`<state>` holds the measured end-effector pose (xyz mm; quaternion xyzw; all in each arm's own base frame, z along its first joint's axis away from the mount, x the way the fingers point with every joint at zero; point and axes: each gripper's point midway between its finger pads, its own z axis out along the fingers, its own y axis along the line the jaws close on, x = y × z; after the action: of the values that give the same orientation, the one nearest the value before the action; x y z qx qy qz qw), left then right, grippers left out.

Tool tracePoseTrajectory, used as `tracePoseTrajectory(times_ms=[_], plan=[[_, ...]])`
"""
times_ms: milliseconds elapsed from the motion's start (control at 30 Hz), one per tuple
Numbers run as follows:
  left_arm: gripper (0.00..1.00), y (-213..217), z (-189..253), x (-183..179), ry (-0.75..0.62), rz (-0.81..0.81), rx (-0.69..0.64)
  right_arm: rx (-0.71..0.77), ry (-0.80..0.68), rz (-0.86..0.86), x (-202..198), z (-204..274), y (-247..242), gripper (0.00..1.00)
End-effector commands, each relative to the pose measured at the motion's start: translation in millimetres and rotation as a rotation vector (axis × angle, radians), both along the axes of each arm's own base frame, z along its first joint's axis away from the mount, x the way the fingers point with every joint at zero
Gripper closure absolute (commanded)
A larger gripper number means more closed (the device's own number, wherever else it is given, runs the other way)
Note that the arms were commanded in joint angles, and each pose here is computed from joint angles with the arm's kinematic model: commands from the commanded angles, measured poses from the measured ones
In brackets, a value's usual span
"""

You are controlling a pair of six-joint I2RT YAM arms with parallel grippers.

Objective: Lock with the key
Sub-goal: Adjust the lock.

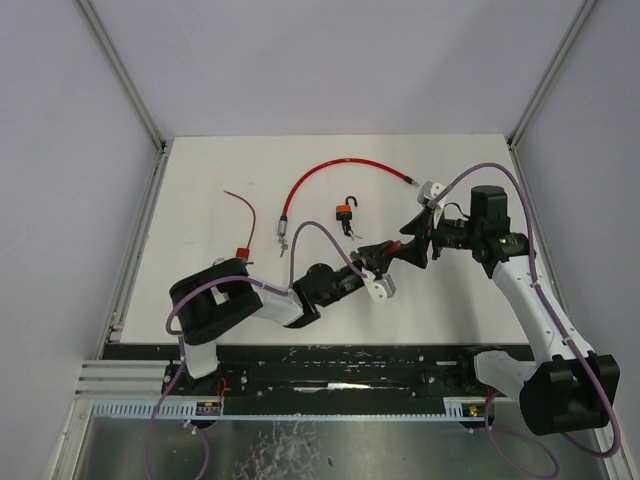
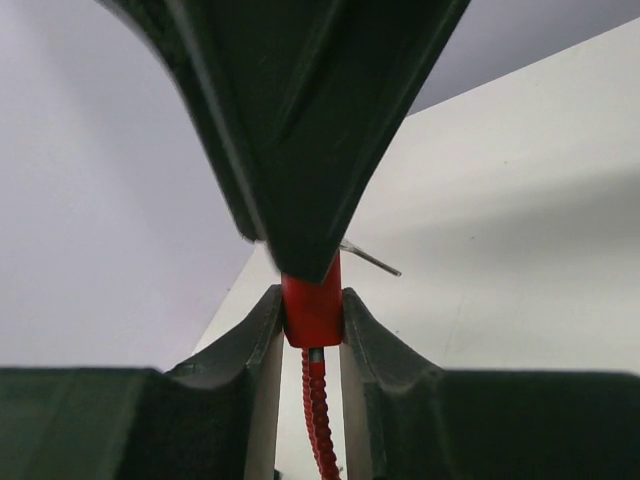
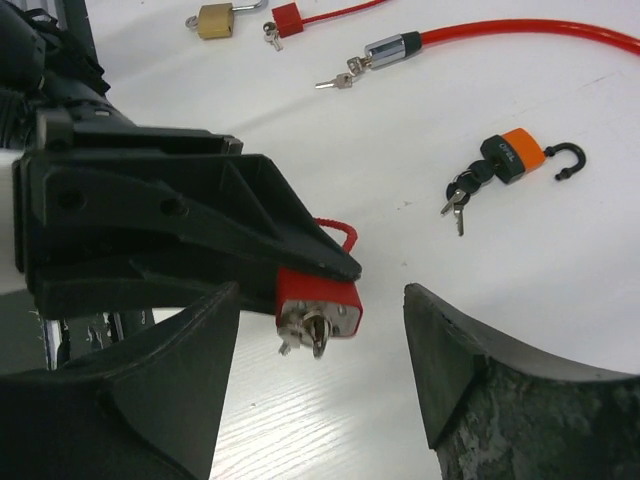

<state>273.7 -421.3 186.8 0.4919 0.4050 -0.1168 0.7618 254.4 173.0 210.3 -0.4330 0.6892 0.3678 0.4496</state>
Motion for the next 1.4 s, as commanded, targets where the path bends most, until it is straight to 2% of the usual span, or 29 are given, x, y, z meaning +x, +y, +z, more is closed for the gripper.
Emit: tracePoseTrajectory(times_ms=[0, 200, 400, 600, 800, 967, 1067, 1367], plan=[[1.0, 7, 31, -5, 0.051, -0.101, -0.117, 0.023, -0.109, 0.03, -4, 31, -6, 0.26], [1.0, 10, 35, -12, 0.172, -0.282, -0.146, 0.027, -0.171, 0.039, -12, 47, -16, 0.21], [1.0, 16, 34, -29, 0.307, -0.551, -0.126, 0.03, -0.269, 0.084, -25, 58, -20, 0.19], [1.0, 24, 43, -47, 0.382, -0.757, -0.147, 0.027, -0.366, 0.174, -34, 47, -17, 0.16], [1.0, 23, 39, -59, 0.417, -0.859, -0.114, 0.067, -0.471, 0.294, -49, 21, -10, 0.16], [1.0, 21, 41, -64, 0.434, -0.906, -0.126, 0.05, -0.492, 0.33, -51, 11, -4, 0.24], [1.0, 18, 42, -65, 0.443, -0.914, -0.13, 0.054, -0.463, 0.356, -54, 7, 4, 0.36], [1.0, 17, 43, -60, 0.447, -0.886, -0.152, 0.054, -0.424, 0.386, -57, 2, 16, 0.6]])
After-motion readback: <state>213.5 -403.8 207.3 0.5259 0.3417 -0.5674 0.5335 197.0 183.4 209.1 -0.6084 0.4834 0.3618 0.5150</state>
